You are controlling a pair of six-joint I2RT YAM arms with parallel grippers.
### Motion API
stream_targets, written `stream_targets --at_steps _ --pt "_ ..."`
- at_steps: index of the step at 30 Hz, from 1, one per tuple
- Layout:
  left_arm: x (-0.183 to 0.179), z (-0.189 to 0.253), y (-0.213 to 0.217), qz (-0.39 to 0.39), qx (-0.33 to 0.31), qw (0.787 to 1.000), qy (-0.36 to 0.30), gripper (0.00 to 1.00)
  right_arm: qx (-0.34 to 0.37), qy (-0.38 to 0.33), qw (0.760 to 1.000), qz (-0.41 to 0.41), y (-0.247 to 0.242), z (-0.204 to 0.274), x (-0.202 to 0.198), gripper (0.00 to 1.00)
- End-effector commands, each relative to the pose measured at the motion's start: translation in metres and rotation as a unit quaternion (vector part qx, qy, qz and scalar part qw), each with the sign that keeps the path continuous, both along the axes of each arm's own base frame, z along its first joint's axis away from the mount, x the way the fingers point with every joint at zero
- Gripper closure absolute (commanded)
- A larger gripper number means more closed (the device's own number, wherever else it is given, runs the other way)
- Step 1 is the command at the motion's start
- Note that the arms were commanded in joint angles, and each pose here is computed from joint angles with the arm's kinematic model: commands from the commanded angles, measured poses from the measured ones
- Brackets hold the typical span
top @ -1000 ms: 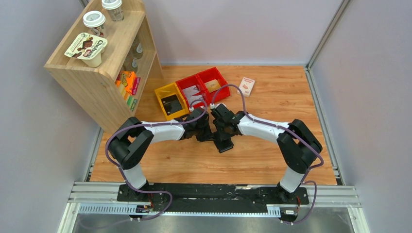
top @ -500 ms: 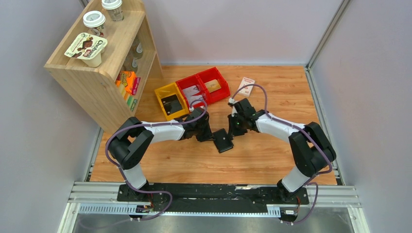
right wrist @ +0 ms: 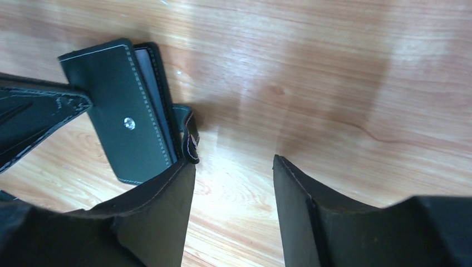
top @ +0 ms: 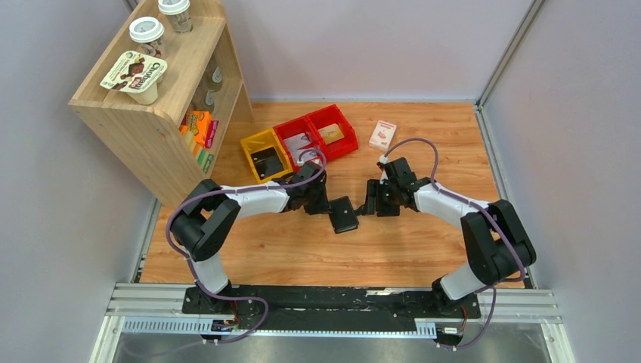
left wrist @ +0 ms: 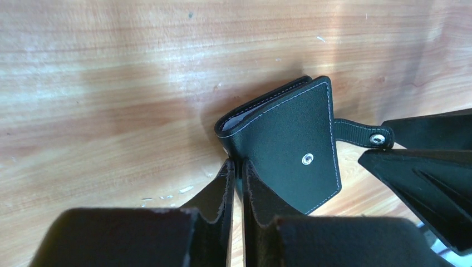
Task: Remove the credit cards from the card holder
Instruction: Open the card holder at the center of the board.
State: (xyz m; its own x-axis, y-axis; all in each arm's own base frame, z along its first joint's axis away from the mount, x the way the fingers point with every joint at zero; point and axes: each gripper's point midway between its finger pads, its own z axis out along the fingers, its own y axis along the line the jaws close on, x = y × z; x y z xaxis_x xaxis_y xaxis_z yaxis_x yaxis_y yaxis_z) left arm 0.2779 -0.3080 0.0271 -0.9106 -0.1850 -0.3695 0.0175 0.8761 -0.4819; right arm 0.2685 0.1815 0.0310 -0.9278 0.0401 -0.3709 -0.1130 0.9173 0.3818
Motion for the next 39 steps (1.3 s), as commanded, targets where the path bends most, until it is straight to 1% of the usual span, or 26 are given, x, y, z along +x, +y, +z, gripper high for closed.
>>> stream_targets --at_steps 1,4,6,7,13,19,22,24,25,27,29,31,32,33,35,37,39 --pt "0.010 -0.008 0.021 -0.012 0.066 0.998 -0.021 0.88 0.049 -0.024 0.998 0.011 0.019 0.016 0.011 0.42" --pt "0.012 -0.006 0.022 -0.021 0.073 0.997 -0.029 0.86 0.066 -0.012 0.998 0.016 0.026 0.008 0.009 0.42" --pt "0.014 0.000 0.023 -0.026 0.076 0.996 -0.038 0.82 0.077 -0.009 0.997 0.015 0.031 0.006 0.011 0.42" --pt "0.014 0.004 0.023 -0.028 0.077 0.996 -0.045 0.80 0.085 -0.010 0.996 0.017 0.034 0.006 0.013 0.42" --pt "0.013 0.014 0.025 -0.040 0.099 0.993 -0.060 0.75 0.118 -0.026 0.993 0.018 0.047 0.015 0.024 0.43" --pt "0.011 0.015 0.023 -0.037 0.104 0.992 -0.056 0.74 0.140 -0.037 0.989 0.026 0.055 0.027 0.025 0.41" --pt "0.011 0.014 0.024 -0.036 0.108 0.992 -0.054 0.74 0.121 -0.037 0.992 0.012 0.050 0.022 0.027 0.42" --pt "0.010 0.013 0.024 -0.035 0.108 0.992 -0.051 0.74 0.103 -0.034 0.994 0.002 0.044 0.015 0.029 0.47" --pt "0.010 0.012 0.024 -0.034 0.107 0.992 -0.049 0.74 0.097 -0.031 0.995 -0.003 0.042 0.011 0.029 0.53" --pt "0.009 0.012 0.023 -0.032 0.105 0.993 -0.047 0.74 0.089 -0.025 0.996 -0.008 0.039 0.005 0.029 0.69" --pt "0.007 0.013 0.024 -0.031 0.103 0.993 -0.047 0.74 0.089 -0.024 0.996 -0.006 0.038 0.006 0.028 0.82" --pt "0.007 0.018 0.025 -0.027 0.098 0.994 -0.051 0.74 0.093 -0.031 0.995 0.001 0.039 0.013 0.027 0.93" --pt "0.006 0.022 0.026 -0.025 0.094 0.994 -0.056 0.72 0.098 -0.039 0.994 0.005 0.040 0.021 0.027 0.97" --pt "0.004 0.021 0.029 -0.022 0.093 0.994 -0.056 0.71 0.101 -0.044 0.994 0.010 0.041 0.027 0.026 1.00" --pt "0.002 0.034 0.033 -0.016 0.083 0.994 -0.070 0.62 0.111 -0.065 0.991 0.025 0.044 0.049 0.025 1.00" --pt "-0.001 0.043 0.038 -0.010 0.075 0.994 -0.081 0.55 0.116 -0.085 0.989 0.044 0.050 0.068 0.023 1.00" --pt "-0.006 0.050 0.043 -0.002 0.063 0.994 -0.089 0.52 0.119 -0.091 0.987 0.056 0.056 0.081 0.019 1.00"
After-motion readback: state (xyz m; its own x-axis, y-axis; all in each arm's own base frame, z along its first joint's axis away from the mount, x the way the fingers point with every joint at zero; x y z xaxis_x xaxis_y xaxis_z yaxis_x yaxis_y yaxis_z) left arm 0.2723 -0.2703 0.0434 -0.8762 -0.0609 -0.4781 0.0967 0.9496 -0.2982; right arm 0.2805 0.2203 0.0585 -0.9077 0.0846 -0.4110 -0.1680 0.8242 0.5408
